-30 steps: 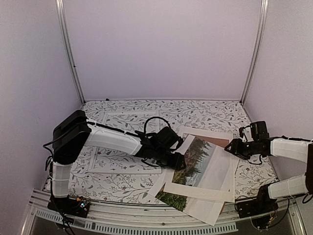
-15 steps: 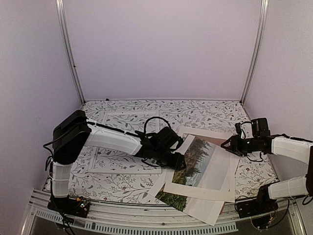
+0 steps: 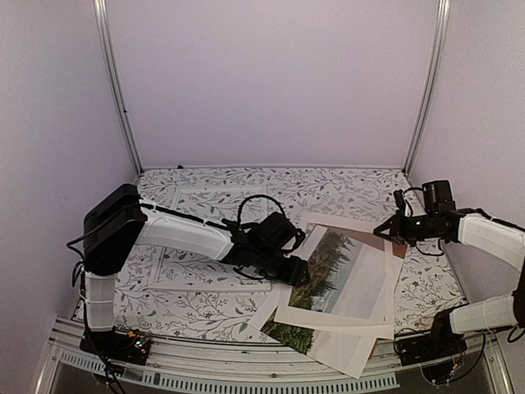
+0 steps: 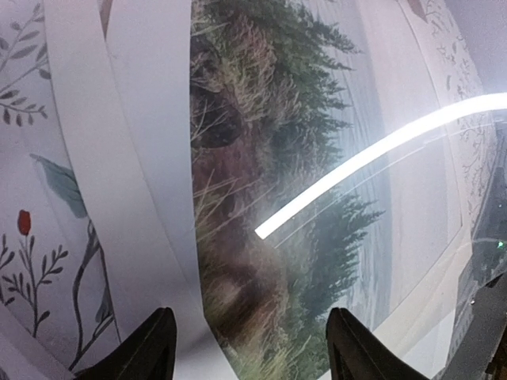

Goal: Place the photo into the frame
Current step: Pick up the glass panel from the mat board, then move the frame body to the center of the board.

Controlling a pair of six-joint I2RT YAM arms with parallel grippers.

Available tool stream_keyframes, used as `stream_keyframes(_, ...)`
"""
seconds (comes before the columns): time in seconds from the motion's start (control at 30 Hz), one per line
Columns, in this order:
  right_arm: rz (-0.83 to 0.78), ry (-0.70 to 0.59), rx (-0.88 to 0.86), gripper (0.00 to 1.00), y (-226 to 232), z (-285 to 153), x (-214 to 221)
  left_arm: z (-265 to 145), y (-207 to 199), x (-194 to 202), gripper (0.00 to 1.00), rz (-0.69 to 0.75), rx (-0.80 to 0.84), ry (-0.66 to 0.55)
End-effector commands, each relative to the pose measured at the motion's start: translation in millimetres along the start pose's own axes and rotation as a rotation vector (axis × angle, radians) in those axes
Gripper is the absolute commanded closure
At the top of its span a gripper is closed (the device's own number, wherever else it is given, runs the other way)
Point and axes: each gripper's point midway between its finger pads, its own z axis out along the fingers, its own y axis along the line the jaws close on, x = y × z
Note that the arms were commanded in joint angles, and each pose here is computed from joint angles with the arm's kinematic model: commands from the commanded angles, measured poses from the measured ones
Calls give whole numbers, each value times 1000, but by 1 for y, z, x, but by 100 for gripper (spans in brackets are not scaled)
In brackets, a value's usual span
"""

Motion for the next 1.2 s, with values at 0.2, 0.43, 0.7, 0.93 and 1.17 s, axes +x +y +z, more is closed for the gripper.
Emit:
stream_keyframes(0.2,-150,-72,-187,100,86,-40,-64,-102,-7,-69,23,102,38,-234)
stream_keyframes(0.43,-238,-56,-415,100,148,-67,-83,-162,22,-99,16,140,71,-354)
stream_keyframes(0.7,-250,-48,-584,100,198,-84,-104,-214,83,-120,16,41,-34,-438)
stream_keyframes(0.93,-236,-13,-683,100,231,-77,-115,-264,201,-103,9,-237,-269,-455)
stream_keyframes(1.17,-227,14,-734,100,255,-67,-127,-293,306,-55,5,-477,-434,-428)
